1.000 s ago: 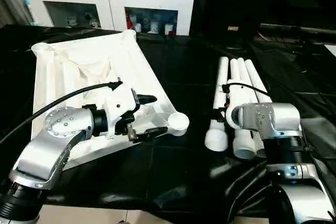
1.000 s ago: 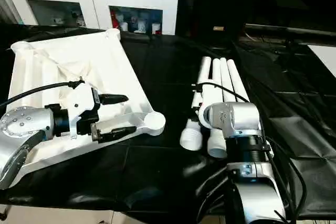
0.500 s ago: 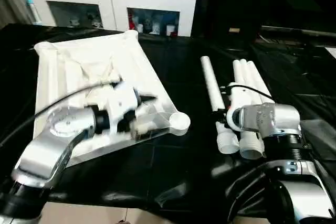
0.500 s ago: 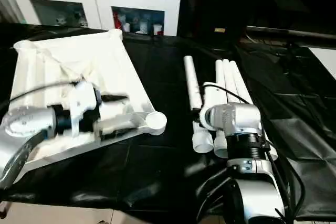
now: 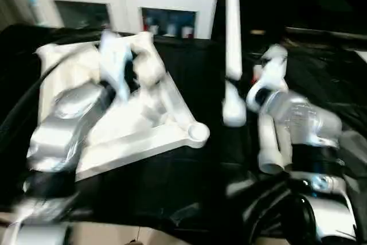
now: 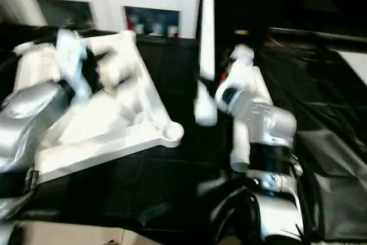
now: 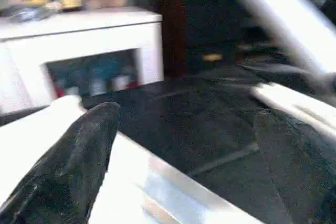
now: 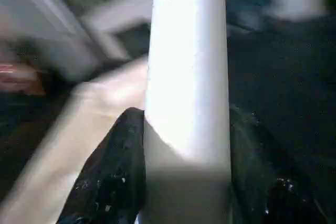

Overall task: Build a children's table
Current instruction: Pick table leg

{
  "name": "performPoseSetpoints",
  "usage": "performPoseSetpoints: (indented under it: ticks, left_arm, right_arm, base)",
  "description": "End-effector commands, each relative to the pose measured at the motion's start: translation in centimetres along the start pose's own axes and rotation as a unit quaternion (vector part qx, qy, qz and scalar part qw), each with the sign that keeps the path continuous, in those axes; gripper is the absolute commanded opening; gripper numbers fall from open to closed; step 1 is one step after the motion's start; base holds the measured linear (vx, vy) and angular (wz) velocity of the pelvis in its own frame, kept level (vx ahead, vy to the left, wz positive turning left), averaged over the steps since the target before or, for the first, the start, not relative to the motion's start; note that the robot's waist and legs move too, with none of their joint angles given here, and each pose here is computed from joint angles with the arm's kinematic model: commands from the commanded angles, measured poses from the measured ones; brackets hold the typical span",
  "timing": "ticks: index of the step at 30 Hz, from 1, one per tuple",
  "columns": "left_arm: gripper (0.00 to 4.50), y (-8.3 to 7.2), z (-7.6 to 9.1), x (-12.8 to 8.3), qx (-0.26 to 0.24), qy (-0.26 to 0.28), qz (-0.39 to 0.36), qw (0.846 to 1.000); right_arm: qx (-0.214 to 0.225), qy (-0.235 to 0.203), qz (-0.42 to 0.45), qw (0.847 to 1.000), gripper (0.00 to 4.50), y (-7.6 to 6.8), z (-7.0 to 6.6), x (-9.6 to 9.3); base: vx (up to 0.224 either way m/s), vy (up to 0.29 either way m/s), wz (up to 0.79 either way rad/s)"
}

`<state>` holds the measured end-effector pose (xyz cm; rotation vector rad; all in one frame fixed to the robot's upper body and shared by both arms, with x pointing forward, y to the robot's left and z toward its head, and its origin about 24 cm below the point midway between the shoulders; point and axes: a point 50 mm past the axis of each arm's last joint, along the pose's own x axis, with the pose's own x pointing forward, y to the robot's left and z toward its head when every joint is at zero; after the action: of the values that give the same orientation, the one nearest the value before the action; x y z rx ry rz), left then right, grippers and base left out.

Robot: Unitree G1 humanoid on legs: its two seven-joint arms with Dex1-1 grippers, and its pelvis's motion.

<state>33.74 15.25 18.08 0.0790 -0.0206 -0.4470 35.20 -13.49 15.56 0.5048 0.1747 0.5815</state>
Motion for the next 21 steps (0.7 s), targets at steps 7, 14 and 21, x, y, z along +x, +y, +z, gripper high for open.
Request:
performPoseSetpoints:
  ticks: [7, 14, 21]
  left_arm:
    - [4.5, -3.9, 4.3, 0.3, -0.214, -0.093, -0.17, 0.957]
    - [4.5, -6.1, 5.0, -0.6, -0.253, -0.088, -0.257, 0.929]
    - [4.5, -6.8, 3.9, -0.3, -0.274, -0.045, -0.259, 0.925]
  right_arm:
    - [-0.007, -0.024, 0.169, 0.985, 1.84, 2.5, 0.8, -2.0]
    - [-0.037, -0.002, 0.228, 0.973, 1.84, 3.4, 0.4, -2.8]
    - [-0.077, 0.027, 0.261, 0.962, 1.84, 4.5, -0.6, -3.0]
  base:
    - [0.0, 0.0, 0.0]
    - [0.0, 0.0, 0.0]
    - [0.0, 0.0, 0.0]
